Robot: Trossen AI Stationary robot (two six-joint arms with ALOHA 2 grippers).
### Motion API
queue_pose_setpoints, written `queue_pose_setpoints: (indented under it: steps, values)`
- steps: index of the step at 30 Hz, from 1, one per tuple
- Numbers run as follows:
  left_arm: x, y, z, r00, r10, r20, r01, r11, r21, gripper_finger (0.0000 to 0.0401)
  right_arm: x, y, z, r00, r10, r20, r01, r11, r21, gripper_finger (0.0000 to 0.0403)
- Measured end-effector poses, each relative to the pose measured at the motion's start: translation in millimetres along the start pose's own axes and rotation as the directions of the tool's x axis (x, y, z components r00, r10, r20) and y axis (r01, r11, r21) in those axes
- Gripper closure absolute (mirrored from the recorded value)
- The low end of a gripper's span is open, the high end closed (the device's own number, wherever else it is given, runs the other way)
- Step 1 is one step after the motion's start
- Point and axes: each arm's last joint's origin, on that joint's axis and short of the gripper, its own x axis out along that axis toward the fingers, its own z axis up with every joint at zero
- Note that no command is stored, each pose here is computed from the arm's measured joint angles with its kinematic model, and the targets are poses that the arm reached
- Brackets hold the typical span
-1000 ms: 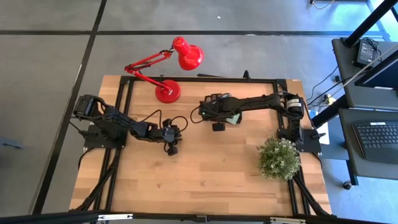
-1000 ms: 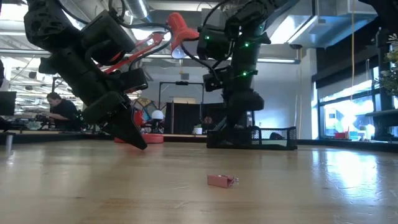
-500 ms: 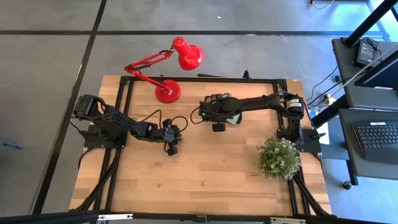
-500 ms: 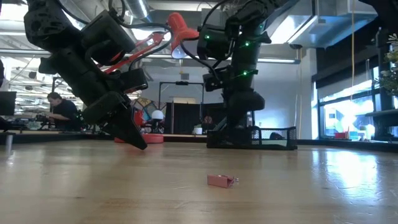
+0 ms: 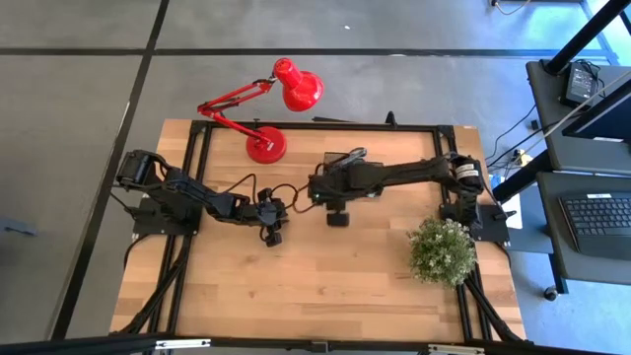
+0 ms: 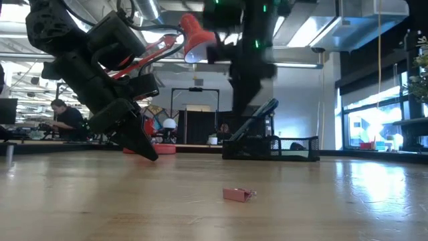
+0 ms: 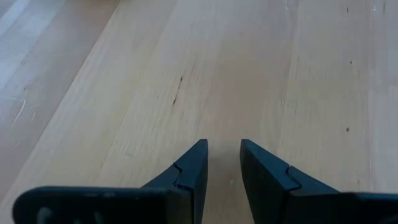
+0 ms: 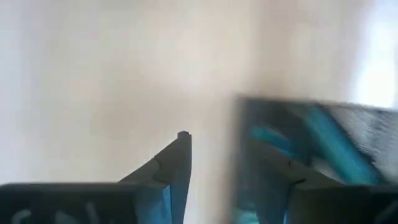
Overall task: Pick and place office supplies into organizer
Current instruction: Put the right pink binder clip into the black desk organizer
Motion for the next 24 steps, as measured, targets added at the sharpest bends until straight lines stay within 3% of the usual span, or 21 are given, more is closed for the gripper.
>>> queue_pose_setpoints:
  steps: [2,5,8,16,24]
  values:
    - [0,0,0,1.000,0.000,0.000,0.000,1.000,0.001,0.0313,-11,17,7,0.990,0.131,0.042,-0.131,0.991,-0.004,0.0265]
    - [0,0,0,1.000,0.000,0.000,0.000,1.000,0.000,0.0313,-24,47,10,0.949,0.311,0.046,-0.301,0.941,-0.151,0.0265]
    - [0,0,0,1.000,0.000,0.000,0.000,1.000,0.000,0.0313,-35,77,14,0.909,0.409,0.083,-0.378,0.892,-0.248,0.0265]
    - [0,0,0,1.000,0.000,0.000,0.000,1.000,0.000,0.0313,-48,140,21,0.828,0.493,0.266,-0.362,0.833,-0.418,0.0265]
    - [0,0,0,1.000,0.001,0.001,-0.001,1.000,0.027,0.0313,-47,169,17,0.771,0.535,0.344,-0.276,0.768,-0.578,0.0265]
